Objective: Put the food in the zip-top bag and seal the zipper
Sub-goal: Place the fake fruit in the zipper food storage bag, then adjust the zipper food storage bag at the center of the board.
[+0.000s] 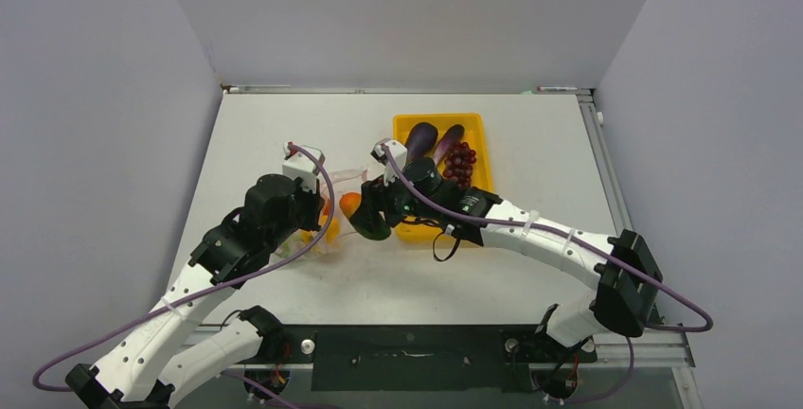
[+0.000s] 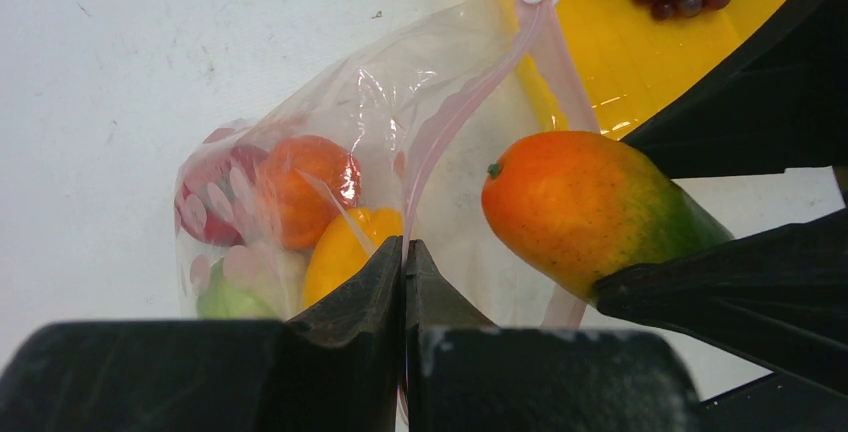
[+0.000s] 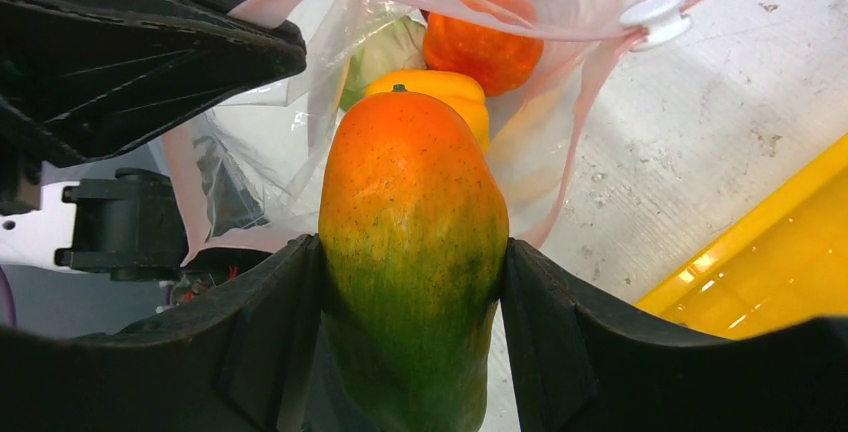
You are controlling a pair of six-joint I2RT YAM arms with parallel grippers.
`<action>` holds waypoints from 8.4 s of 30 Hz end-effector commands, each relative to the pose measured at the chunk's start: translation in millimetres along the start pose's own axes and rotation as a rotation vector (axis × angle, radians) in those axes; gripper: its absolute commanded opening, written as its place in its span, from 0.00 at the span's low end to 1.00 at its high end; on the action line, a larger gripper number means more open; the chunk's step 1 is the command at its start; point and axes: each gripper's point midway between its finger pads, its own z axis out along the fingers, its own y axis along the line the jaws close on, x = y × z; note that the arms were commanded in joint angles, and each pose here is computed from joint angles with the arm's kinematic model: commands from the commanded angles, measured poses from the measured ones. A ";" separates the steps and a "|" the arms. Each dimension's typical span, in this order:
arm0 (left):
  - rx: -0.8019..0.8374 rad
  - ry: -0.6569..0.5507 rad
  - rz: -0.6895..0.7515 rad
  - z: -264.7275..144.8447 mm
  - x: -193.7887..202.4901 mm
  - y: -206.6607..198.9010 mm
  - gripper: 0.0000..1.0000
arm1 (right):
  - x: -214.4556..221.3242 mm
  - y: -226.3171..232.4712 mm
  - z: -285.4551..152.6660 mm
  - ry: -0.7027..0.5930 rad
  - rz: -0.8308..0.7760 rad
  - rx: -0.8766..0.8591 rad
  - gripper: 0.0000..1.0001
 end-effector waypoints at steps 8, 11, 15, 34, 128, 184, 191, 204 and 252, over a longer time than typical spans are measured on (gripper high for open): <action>0.013 -0.062 -0.012 -1.1 -15.1 -1.9 0.00 | -24.7 18.5 23.7 -0.017 0.052 -0.021 0.31; 0.018 -0.060 -0.010 -1.1 -15.0 -2.6 0.00 | -28.0 15.5 31.1 -0.025 0.084 0.002 0.31; 0.019 -0.060 -0.010 -1.1 -15.1 -3.0 0.00 | -31.3 14.5 42.0 -0.057 0.163 0.009 0.28; 0.030 -0.068 -0.012 -3.2 -17.0 -4.4 0.00 | -36.7 12.2 86.7 -0.225 0.502 0.028 0.29; 0.022 -0.077 -0.018 -5.5 -16.9 -1.9 0.00 | 1.2 -48.0 55.0 -0.224 0.472 0.171 0.21; 0.008 -0.319 -0.117 -44.9 -48.9 14.8 0.05 | -107.1 -21.0 -26.7 -0.363 0.060 0.327 0.05; -0.033 -0.198 -0.100 -23.5 -34.6 16.3 0.02 | -48.4 -57.8 9.7 -0.218 0.085 0.392 0.05; -0.015 -0.255 -0.126 -32.1 -45.7 15.1 0.01 | -105.8 -25.8 -18.0 -0.317 0.042 0.329 0.05; -0.242 -0.228 -0.138 -67.5 -122.4 45.8 0.00 | -169.7 12.4 -47.5 -0.459 0.024 0.246 0.05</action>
